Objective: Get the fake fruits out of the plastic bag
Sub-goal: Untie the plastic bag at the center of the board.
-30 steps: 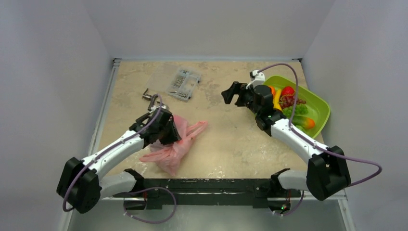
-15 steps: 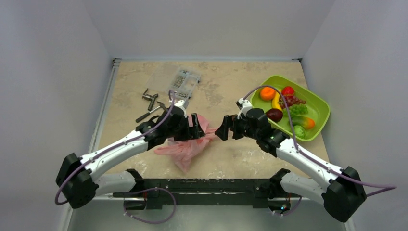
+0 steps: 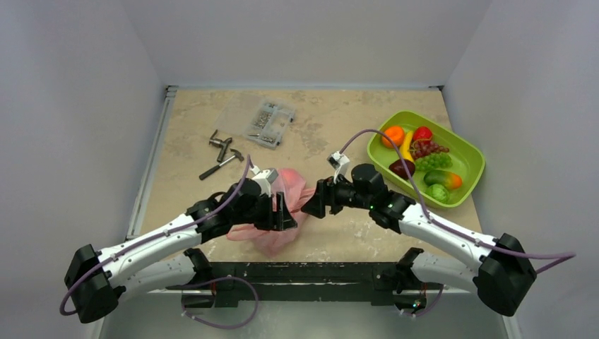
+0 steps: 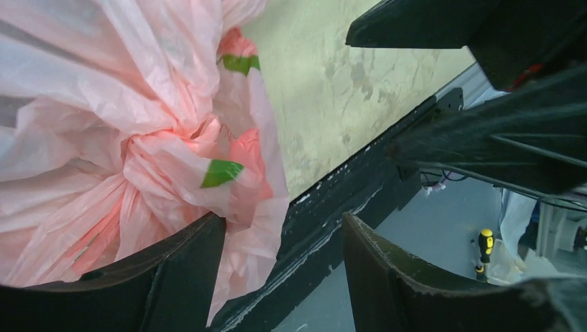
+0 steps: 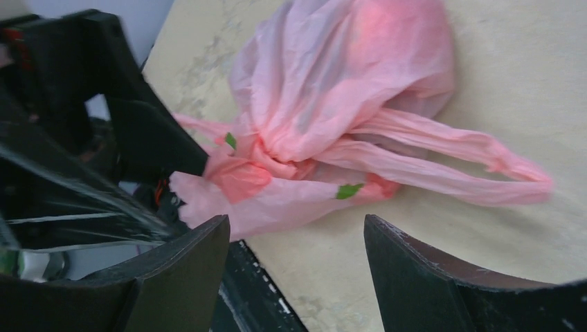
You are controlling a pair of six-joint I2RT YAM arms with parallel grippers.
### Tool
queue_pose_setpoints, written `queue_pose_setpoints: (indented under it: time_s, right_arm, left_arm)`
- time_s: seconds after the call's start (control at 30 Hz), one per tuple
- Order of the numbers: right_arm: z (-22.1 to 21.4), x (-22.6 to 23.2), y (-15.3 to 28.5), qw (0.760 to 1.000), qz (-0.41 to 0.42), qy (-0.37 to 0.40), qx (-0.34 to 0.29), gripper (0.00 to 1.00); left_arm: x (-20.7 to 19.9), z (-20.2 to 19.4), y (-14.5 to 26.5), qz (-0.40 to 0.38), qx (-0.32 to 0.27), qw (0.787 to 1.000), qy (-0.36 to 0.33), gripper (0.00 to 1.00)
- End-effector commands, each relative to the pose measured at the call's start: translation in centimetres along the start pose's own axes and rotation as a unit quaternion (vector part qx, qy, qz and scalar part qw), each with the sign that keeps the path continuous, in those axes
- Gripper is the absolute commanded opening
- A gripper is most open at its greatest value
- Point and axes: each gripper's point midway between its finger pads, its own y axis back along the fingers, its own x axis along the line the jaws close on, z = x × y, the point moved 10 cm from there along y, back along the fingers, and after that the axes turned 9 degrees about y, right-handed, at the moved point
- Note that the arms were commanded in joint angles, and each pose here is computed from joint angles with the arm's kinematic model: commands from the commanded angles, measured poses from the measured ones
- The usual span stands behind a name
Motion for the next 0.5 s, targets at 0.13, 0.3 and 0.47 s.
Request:
queue_pose_setpoints:
  time_s: [0.13,0.3,0.47]
  right_arm:
    - [0.8,2.3,-2.2,0.996,0.083,-0.025,-0.019,0.64]
    - [-2.3,3.2,-4.8,0.995,0.096,-0.03,0.024,0.58]
    - [-5.3,3.6,-5.7,0.992,0.104,-0.047,0.046,0.54]
  left_arm:
    - [0.8,-3.6,-2.1,-0.043,0.044,0.997,0.044,0.57]
    - [-0.3,-3.4,-0.4,-0.066,0.029,0.997,0.008,0.63]
    - [-1.5,-2.3,3.3,-0.066,0.011,0.997,-0.047,0.78]
